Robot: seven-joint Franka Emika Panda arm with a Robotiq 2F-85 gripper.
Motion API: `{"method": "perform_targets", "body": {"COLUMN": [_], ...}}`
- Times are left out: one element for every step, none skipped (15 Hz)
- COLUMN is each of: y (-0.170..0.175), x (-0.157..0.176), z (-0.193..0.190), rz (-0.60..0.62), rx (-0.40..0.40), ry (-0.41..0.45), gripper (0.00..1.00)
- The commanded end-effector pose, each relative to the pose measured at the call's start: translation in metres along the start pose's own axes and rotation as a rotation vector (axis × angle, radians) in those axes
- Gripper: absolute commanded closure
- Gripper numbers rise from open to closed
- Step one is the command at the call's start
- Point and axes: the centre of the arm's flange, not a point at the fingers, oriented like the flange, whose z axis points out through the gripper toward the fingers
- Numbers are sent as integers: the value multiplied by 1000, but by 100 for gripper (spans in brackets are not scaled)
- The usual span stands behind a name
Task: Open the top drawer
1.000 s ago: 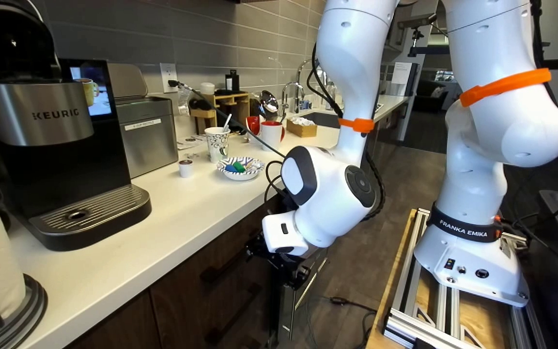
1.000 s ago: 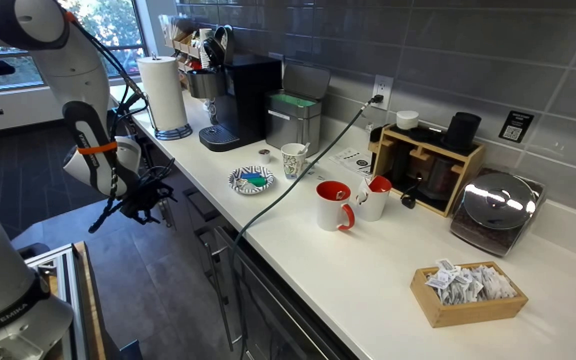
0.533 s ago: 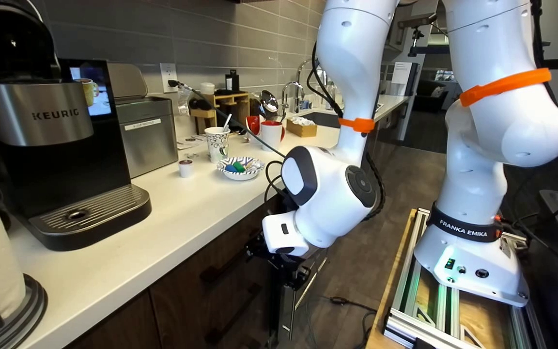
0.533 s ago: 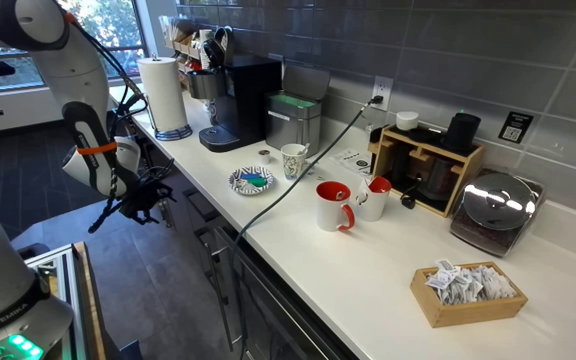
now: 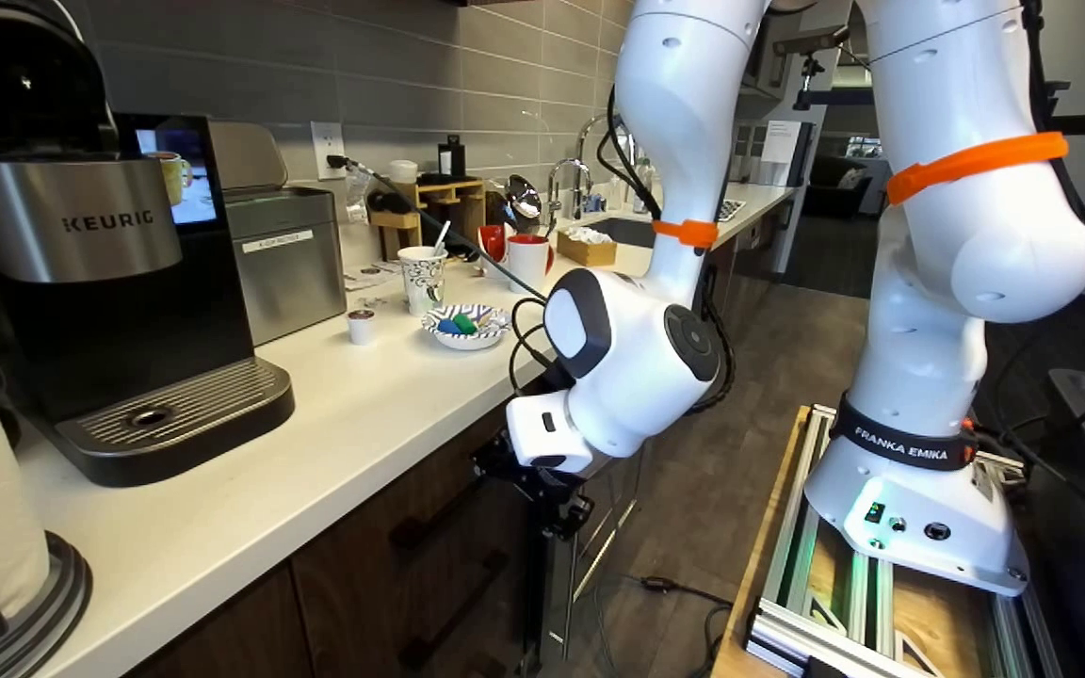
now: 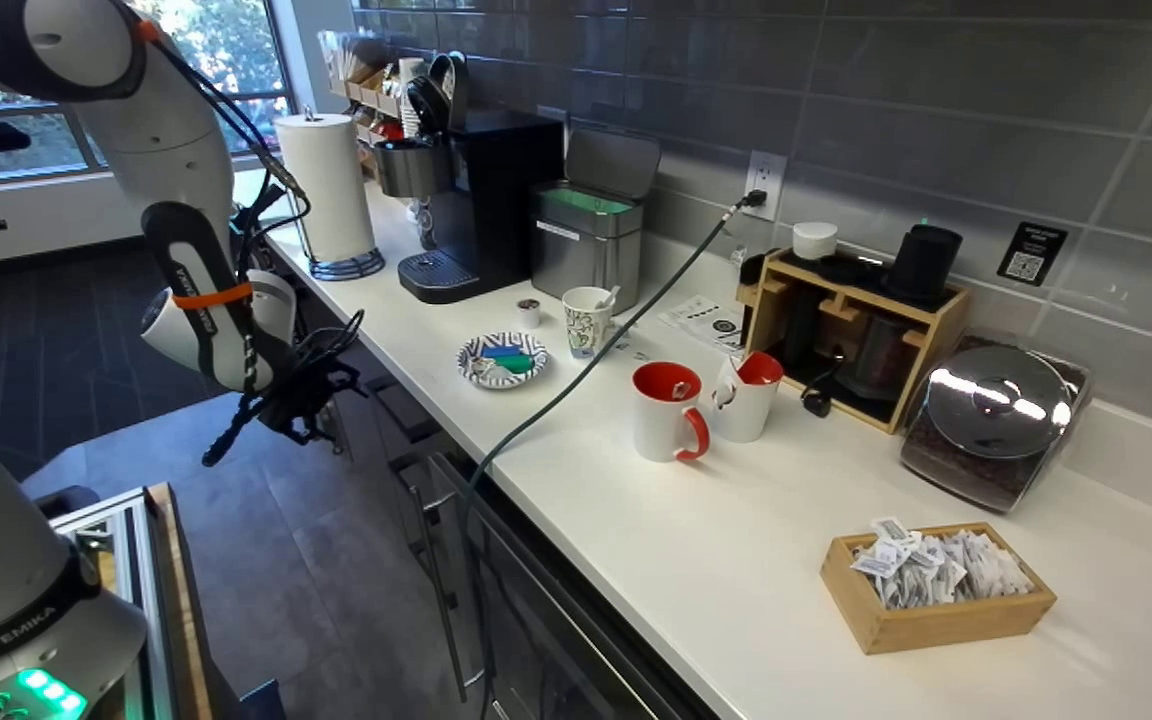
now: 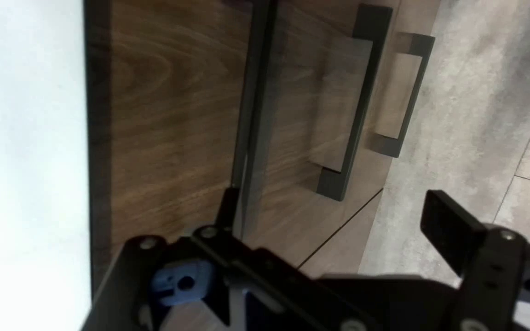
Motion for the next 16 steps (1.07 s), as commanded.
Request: {"method": "perform_targets", "body": {"y": [9, 11, 11, 9, 6, 2, -3, -9, -14, -21, -25, -29, -31, -33, -35, -36], "x": [-38, -43, -44, -46, -45, -43, -40, -35, -30, -22, -15, -10, -5, -3, 0, 2], "z": [3, 6, 9, 11, 12, 13, 13, 12, 11, 10, 12, 13, 15, 16, 17, 20], "rz": [-43, -54, -65, -66, -67, -67, -62, -46, -33, -21, 6, 34, 71, 118, 167, 211], "rx": [-48, -55, -55, -51, -44, -37, -29, -12, 6, 11, 1, 2, -8, -28, -52, -74], "ry": [18, 21, 19, 23, 25, 32, 43, 49, 62, 63, 54, 49, 34, 8, -20, -43], "gripper": [0, 0, 0, 0, 0, 0, 0, 0, 0, 0, 0, 0, 0, 0, 0, 0]}}
